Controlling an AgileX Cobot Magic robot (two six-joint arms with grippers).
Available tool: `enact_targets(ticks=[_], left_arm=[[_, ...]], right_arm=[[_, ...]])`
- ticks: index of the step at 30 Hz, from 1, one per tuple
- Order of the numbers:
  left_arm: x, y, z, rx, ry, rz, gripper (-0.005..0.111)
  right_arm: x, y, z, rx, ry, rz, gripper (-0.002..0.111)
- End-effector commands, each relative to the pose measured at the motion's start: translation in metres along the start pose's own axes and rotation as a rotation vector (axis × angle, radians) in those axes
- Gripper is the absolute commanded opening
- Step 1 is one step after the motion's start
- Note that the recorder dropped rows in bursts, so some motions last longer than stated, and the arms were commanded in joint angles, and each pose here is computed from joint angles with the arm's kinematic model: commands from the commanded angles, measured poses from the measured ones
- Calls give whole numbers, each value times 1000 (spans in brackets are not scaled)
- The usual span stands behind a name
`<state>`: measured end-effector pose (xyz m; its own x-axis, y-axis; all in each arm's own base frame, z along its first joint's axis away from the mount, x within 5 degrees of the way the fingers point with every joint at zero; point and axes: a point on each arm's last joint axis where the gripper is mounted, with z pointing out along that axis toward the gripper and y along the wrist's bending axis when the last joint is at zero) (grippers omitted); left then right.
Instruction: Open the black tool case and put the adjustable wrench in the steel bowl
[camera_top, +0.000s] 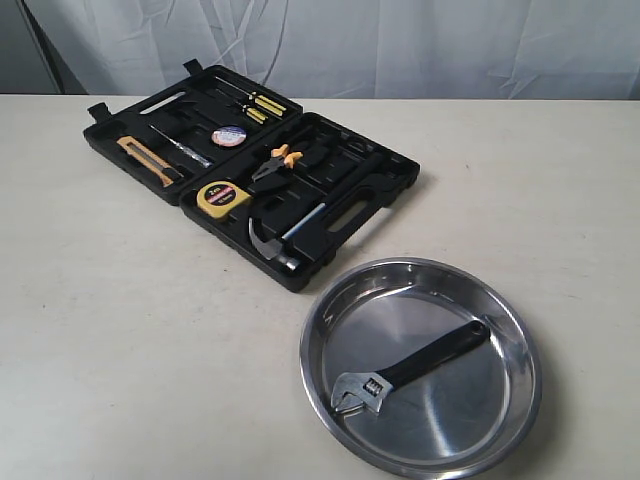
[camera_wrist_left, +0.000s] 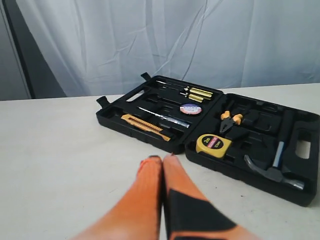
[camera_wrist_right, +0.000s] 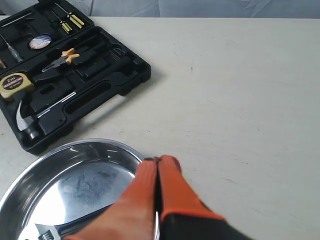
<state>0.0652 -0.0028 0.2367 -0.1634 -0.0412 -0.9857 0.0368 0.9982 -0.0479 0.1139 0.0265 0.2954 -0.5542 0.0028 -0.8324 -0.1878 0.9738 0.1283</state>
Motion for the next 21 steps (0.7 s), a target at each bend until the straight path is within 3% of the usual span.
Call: enact_targets(ticks=[1,11,21], left_arm=[[14,2,-2,-29,-35,-16,0],[44,6,-2,-74,-23,-34,0],[45,6,-3,-73,-22,-23,0]], right_arm=[[0,-1,0,4,-13,1,-1],[0,-1,0,4,-13,1,-1],[0,-1,0,4,-14,0,-1]])
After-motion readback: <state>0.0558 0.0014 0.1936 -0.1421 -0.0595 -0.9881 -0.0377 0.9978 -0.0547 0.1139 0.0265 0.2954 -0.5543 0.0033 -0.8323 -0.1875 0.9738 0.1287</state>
